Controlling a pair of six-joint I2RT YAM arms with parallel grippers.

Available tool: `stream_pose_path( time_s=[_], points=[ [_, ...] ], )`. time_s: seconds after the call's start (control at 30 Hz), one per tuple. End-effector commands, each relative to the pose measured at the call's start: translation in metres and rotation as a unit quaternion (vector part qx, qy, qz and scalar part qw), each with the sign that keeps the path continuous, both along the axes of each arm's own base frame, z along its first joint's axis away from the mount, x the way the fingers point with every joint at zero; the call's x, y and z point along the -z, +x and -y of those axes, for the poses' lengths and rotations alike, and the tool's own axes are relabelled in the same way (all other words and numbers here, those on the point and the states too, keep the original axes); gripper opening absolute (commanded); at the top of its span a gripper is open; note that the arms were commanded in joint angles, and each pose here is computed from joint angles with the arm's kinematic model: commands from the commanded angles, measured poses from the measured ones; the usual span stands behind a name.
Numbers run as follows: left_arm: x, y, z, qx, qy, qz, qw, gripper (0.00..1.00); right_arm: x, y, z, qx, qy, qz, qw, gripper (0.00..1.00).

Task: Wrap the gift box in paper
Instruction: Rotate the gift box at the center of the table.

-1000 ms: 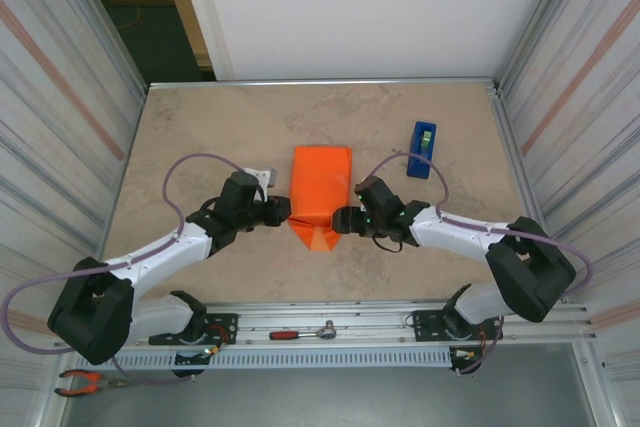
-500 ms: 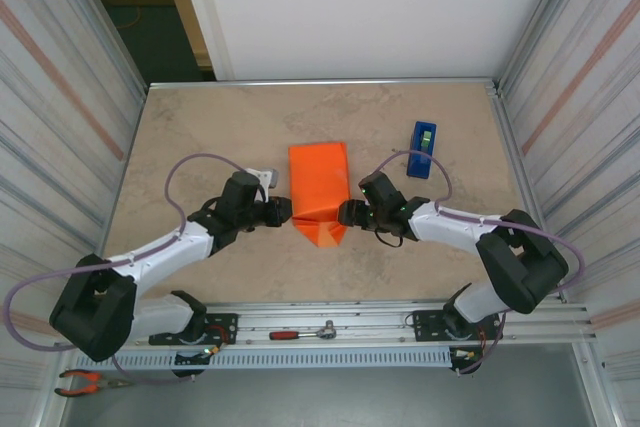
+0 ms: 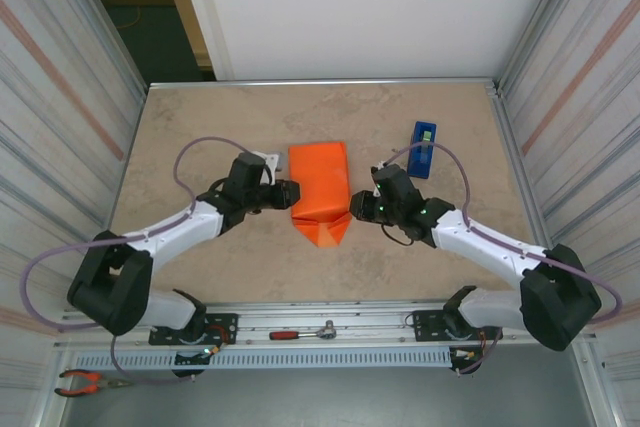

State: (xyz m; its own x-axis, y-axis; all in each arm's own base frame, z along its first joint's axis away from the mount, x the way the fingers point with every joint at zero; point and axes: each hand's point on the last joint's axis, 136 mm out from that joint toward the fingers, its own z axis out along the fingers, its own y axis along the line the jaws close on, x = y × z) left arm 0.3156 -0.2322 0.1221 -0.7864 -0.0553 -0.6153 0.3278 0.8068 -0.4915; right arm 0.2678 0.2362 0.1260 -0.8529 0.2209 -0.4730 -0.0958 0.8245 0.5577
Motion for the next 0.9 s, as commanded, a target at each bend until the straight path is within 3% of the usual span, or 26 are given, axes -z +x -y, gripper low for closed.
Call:
stream_pose_path(
  time_s=[0.0,0.27,0.57,0.87],
  points=[
    [-0.009,0.013,0.006,0.016,-0.008,0.010,1.000,0.35,-0.012,0.012,-0.019,-0.013,0.023,0.002,1.000,0.00],
    [0.004,0.019,0.013,0.021,-0.013,-0.008,1.000,0.35,0.005,0.018,-0.060,-0.043,0.028,-0.003,0.999,0.00],
    [0.024,0.003,0.011,0.016,-0.025,-0.034,0.999,0.36,0.045,0.013,-0.051,-0.033,0.013,-0.033,0.999,0.00],
    [0.032,-0.021,0.021,0.022,-0.022,-0.038,0.999,0.36,0.025,0.014,-0.047,-0.039,0.024,-0.020,0.999,0.00]
  ],
)
